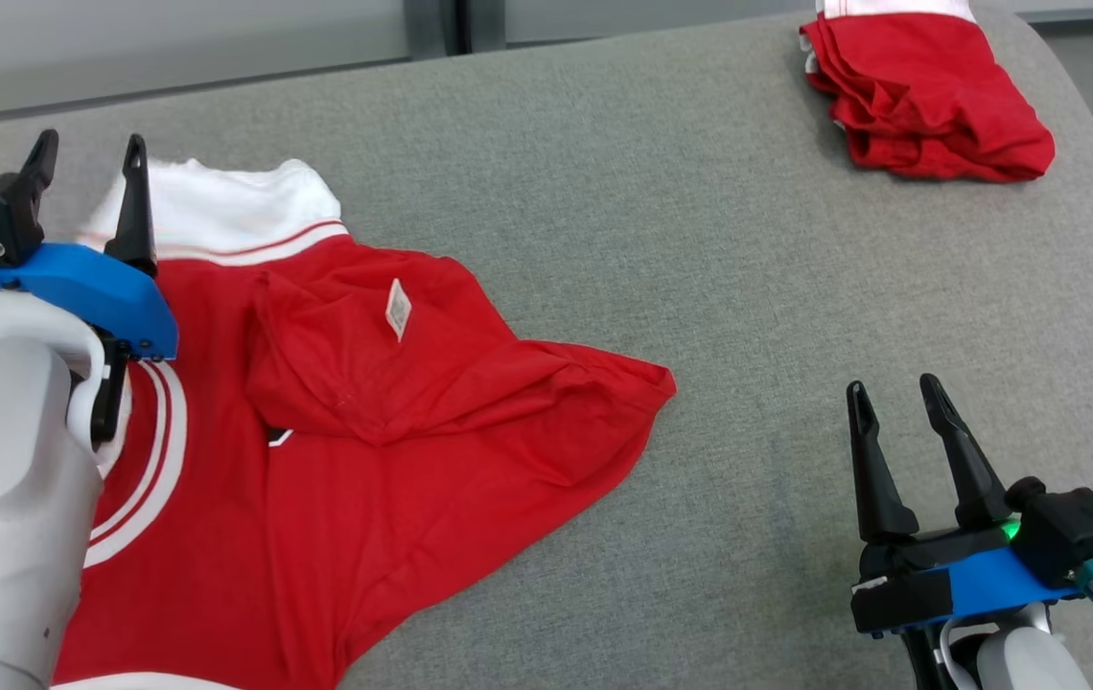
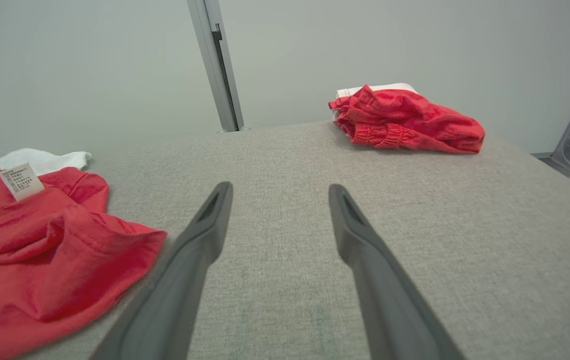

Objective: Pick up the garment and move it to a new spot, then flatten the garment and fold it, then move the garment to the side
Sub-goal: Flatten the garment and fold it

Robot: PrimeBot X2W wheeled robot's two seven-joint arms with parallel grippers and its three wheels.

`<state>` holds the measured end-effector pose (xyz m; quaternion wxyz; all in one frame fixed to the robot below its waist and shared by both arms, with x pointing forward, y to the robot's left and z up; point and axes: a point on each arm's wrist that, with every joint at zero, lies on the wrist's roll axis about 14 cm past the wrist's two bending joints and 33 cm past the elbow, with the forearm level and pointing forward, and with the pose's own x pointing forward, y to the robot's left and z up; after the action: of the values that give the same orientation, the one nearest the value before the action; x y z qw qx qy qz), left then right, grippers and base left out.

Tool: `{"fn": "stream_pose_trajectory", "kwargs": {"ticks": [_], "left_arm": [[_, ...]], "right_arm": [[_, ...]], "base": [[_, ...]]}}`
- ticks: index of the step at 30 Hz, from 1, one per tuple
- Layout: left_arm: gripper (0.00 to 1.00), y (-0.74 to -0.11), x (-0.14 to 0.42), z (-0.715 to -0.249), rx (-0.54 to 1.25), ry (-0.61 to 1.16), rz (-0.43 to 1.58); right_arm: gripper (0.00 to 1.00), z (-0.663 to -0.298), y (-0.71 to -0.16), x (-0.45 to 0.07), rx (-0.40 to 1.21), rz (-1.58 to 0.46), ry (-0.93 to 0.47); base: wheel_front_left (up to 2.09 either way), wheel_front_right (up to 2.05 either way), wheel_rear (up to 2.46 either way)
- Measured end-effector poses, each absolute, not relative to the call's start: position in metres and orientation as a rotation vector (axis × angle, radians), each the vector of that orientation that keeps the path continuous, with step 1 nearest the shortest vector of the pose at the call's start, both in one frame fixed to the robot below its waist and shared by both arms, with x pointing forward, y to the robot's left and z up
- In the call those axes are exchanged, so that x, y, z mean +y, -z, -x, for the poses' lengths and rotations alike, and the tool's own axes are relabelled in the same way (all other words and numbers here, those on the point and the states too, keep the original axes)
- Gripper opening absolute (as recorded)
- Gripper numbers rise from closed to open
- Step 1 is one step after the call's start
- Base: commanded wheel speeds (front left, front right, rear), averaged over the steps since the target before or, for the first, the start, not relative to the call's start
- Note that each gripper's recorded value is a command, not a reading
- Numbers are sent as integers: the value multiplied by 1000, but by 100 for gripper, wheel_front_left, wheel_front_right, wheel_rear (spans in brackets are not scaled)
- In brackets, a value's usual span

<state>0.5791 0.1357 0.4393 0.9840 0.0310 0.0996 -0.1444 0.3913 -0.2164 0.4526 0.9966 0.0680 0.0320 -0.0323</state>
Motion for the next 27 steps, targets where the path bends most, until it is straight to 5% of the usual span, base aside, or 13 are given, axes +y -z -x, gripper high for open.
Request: {"fn": "stream_pose_trajectory", "kwargs": {"ticks": [17, 27], "left_arm": [[100, -514, 184, -470, -85, 126, 4], [100, -505, 191, -403, -75, 63, 38]], "right_arm": [[100, -388, -478, -176, -4, -174, -55], [100, -382, -481, -158, -8, -178, -108]], "base": [[0, 0, 0], [0, 0, 0]]}}
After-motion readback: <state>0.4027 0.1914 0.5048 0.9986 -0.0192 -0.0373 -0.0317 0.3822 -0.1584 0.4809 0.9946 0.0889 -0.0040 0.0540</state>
